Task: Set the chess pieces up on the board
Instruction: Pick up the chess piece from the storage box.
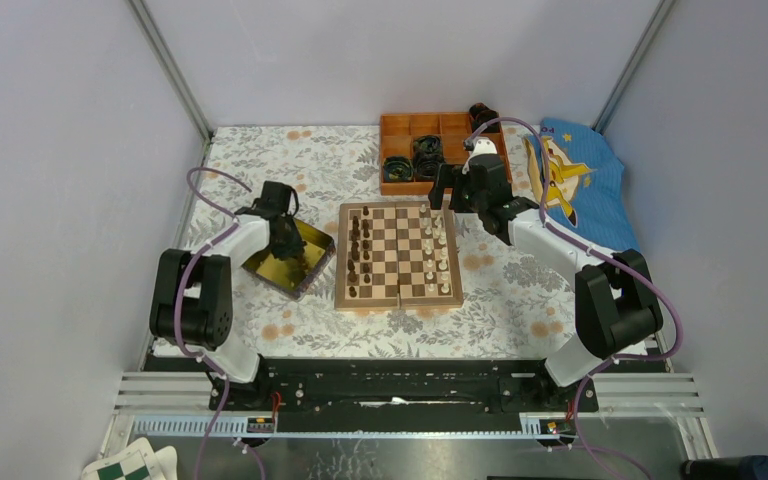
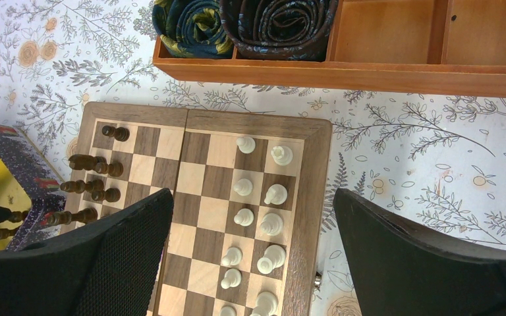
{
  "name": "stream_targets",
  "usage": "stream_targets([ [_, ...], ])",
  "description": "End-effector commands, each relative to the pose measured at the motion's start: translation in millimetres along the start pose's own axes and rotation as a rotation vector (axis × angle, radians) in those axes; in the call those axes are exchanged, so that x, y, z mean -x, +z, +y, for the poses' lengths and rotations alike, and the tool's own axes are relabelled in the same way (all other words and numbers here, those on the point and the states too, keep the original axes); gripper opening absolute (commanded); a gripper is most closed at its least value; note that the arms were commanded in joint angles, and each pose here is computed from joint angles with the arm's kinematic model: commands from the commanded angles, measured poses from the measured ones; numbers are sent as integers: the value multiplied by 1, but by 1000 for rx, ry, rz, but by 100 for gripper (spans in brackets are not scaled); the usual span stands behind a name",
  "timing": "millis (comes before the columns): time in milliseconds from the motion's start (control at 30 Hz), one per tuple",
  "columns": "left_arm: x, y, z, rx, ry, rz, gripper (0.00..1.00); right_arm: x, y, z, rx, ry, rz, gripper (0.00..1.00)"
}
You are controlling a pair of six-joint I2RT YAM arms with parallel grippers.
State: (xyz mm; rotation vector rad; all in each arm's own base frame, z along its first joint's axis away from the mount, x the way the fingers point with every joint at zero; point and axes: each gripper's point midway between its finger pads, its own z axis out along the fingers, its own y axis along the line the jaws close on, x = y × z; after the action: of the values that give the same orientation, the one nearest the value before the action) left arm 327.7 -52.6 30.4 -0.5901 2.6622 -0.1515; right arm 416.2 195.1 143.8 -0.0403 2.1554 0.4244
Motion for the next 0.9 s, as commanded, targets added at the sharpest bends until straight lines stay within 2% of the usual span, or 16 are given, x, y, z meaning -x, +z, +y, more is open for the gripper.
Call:
stream_targets([
  [0, 24, -14, -2, -9, 11, -86, 8, 23, -7, 8, 36, 7, -74, 100],
  [467, 36, -37, -8, -36, 30, -147, 5, 22, -6, 9, 37, 7, -72, 100],
  [867, 19, -84, -44, -46, 285, -216, 1, 22, -5, 5, 21, 7, -76, 100],
])
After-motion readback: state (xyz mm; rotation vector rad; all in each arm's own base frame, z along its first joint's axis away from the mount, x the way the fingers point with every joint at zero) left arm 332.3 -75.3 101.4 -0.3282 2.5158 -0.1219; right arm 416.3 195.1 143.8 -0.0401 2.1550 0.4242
